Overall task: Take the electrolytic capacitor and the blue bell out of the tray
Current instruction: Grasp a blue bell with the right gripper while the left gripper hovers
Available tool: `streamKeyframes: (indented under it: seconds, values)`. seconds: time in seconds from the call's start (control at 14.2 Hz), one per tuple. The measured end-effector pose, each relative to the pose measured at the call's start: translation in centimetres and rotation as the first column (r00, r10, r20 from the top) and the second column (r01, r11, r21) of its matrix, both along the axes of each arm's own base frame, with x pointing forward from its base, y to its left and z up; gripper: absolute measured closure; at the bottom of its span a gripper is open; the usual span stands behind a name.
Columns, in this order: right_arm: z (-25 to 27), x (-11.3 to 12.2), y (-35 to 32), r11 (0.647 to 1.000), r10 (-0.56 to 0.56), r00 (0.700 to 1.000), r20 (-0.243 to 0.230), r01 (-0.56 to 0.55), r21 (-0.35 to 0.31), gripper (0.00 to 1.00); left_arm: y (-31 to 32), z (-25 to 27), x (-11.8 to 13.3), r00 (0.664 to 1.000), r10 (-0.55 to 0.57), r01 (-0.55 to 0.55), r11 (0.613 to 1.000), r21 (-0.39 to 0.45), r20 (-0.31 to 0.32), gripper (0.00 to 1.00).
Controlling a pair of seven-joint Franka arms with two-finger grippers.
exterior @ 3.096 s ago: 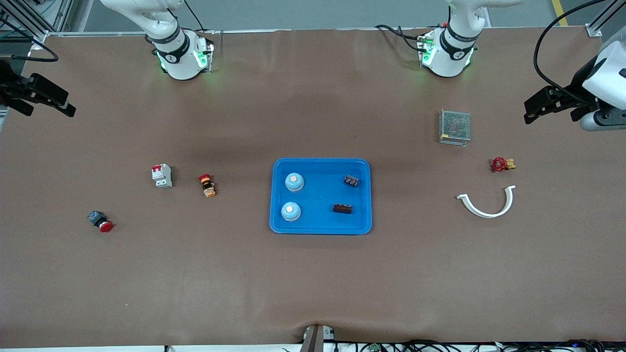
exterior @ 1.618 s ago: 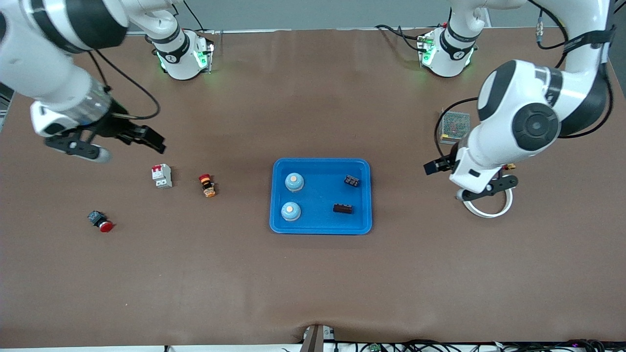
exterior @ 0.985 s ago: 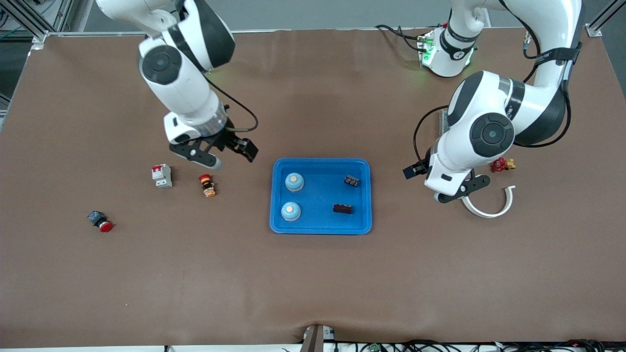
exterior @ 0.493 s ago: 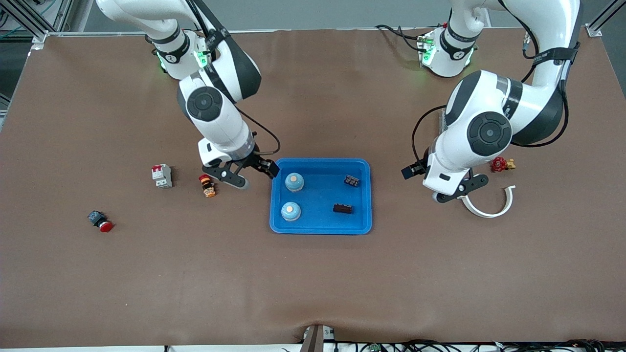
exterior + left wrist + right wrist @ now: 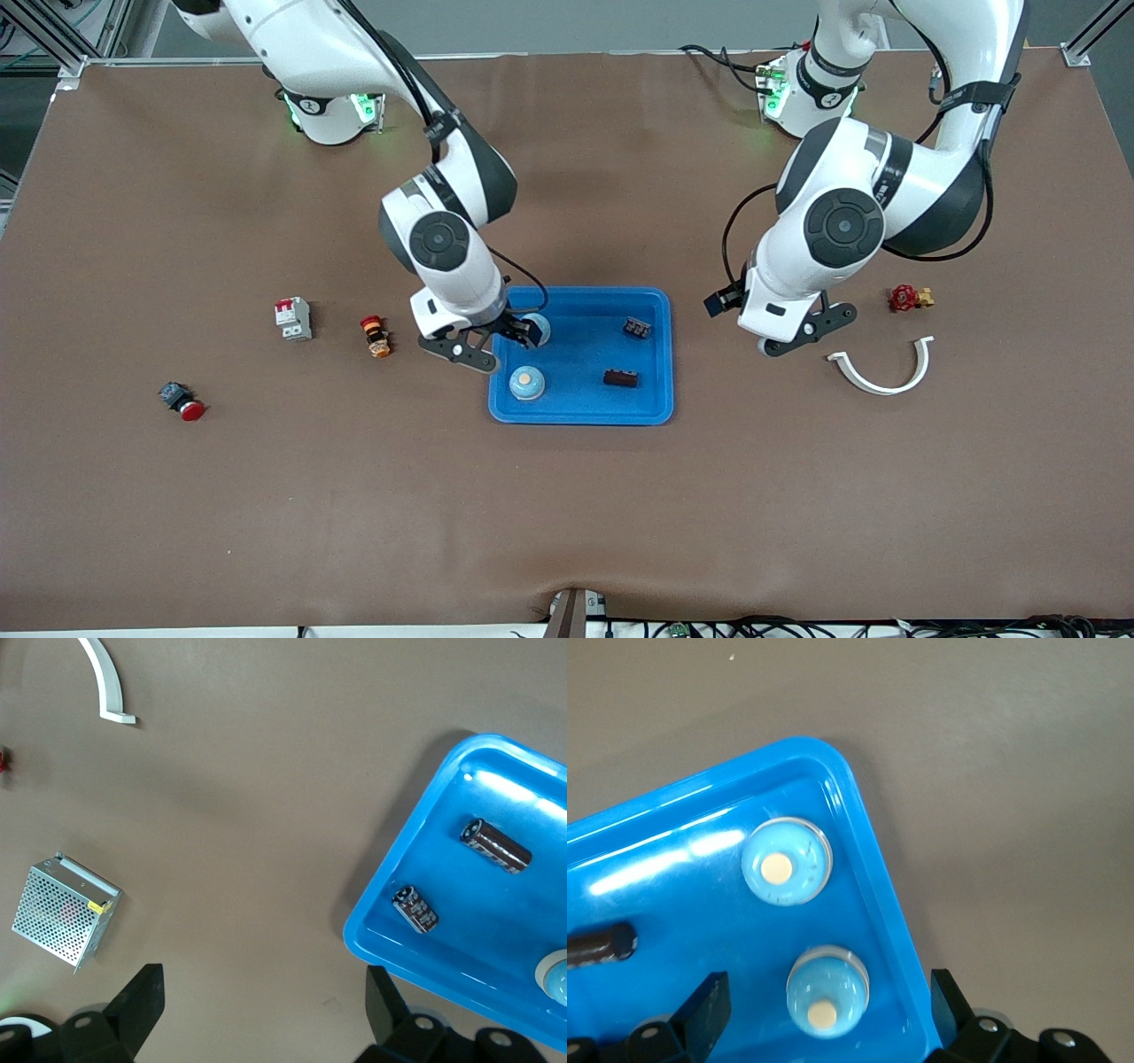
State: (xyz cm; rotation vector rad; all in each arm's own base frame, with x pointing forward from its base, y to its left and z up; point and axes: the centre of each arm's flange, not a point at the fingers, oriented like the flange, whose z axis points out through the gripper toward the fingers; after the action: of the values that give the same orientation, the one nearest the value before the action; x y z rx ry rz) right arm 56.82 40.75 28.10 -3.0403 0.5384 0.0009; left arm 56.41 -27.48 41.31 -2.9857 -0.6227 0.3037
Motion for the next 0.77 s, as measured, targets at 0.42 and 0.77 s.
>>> streamKeyframes:
  seconds: [0.42, 0.77]
  values:
    - [-3.0, 1.7, 1.4, 1.000, 0.010, 1.000, 0.005, -0.010, -0.009, 0.00, 0.1, 0.0, 0.1, 1.000, 0.001, -0.001, 1.000, 0.000, 0.004, 0.00]
    - [-5.2, 2.2, 3.0, 0.999, 0.041, 0.999, 0.017, -0.041, -0.026, 0.00, 0.1, 0.0, 0.1, 1.000, 0.002, -0.002, 1.000, 0.001, 0.004, 0.00]
